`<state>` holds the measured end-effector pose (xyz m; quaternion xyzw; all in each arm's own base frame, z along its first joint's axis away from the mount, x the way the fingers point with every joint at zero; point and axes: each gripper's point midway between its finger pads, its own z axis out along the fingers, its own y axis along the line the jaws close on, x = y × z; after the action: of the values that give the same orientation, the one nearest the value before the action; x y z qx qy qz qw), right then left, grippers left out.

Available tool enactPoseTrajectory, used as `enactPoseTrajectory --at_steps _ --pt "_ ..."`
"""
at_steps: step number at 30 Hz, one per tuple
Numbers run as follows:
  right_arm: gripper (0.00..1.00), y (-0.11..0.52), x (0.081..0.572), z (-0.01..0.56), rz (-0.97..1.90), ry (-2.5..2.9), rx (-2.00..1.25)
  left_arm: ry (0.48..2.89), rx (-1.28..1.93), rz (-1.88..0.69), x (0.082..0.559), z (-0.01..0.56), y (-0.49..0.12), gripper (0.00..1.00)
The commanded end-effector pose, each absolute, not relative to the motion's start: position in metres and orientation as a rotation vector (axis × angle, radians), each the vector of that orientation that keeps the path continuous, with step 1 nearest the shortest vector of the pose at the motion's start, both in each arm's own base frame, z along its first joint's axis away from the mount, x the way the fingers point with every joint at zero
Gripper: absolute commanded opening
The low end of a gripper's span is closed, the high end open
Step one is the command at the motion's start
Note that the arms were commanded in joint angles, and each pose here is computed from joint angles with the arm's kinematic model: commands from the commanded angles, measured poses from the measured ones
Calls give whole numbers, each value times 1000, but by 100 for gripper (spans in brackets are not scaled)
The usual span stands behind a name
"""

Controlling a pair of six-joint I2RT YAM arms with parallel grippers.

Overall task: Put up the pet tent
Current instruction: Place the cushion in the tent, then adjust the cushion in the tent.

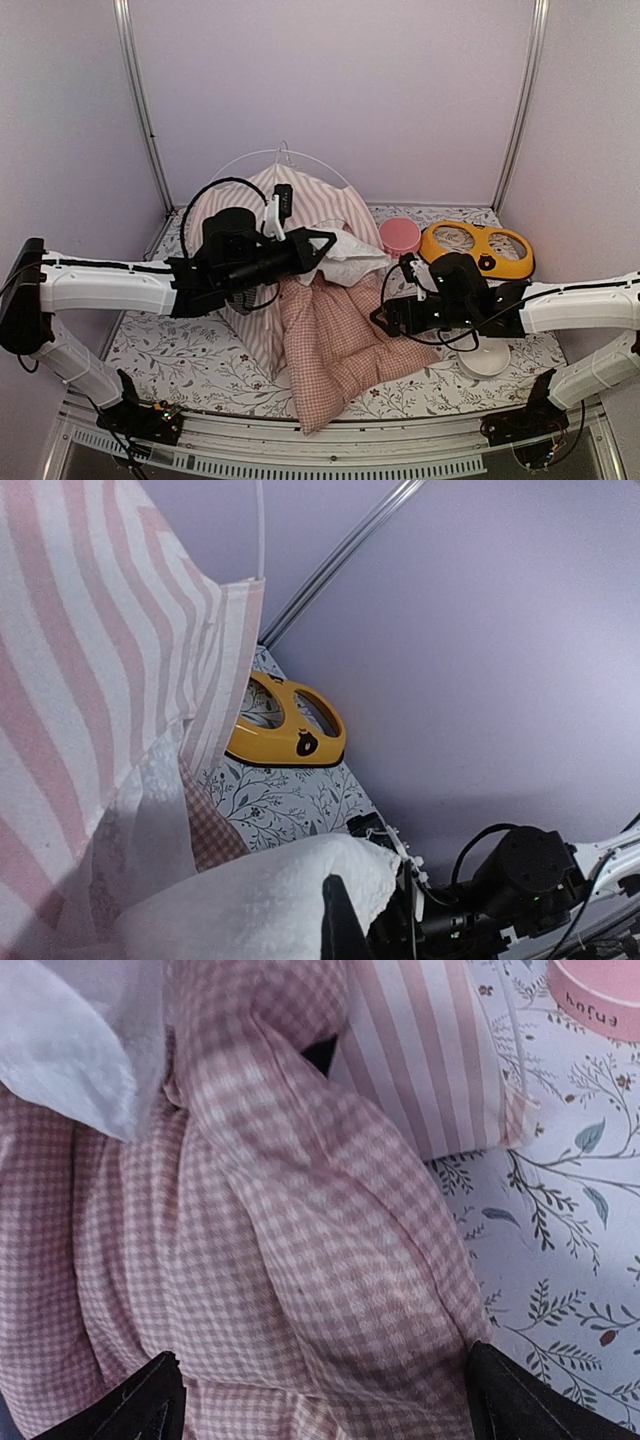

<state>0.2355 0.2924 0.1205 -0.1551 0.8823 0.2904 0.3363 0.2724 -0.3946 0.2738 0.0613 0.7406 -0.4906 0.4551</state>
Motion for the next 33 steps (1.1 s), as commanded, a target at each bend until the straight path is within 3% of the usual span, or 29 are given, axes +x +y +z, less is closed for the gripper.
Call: enactPoseTrajectory --at_steps 1,3,6,8,11,13,18,22,29,33 --pt "99 279 228 91 703 2371 -395 1875 212 -1188 268 260 -405 0" --pt "100 281 227 79 701 2399 -397 1869 225 -1195 267 261 -407 0" --pt "86 294 229 80 737 2411 -423 1858 253 -1214 263 264 -412 0" --pt "64 304 232 95 764 2381 -439 1855 272 -1225 261 264 -414 0" --pt "20 319 240 132 830 2300 -447 1846 291 -1239 258 266 -416 0" --pt "3 331 246 169 892 2223 -457 1839 304 -1251 257 267 -418 0" --pt "0 347 255 245 1018 2041 -436 1785 370 -1329 245 279 -426 0" --pt "0 352 275 269 1020 1977 -342 1683 459 -1443 228 299 -436 0" --pt "0 333 317 210 813 2049 -112 1521 537 -1576 201 341 -438 0" --pt "0 328 326 169 832 2106 -40 1458 529 -1614 194 362 -429 0"
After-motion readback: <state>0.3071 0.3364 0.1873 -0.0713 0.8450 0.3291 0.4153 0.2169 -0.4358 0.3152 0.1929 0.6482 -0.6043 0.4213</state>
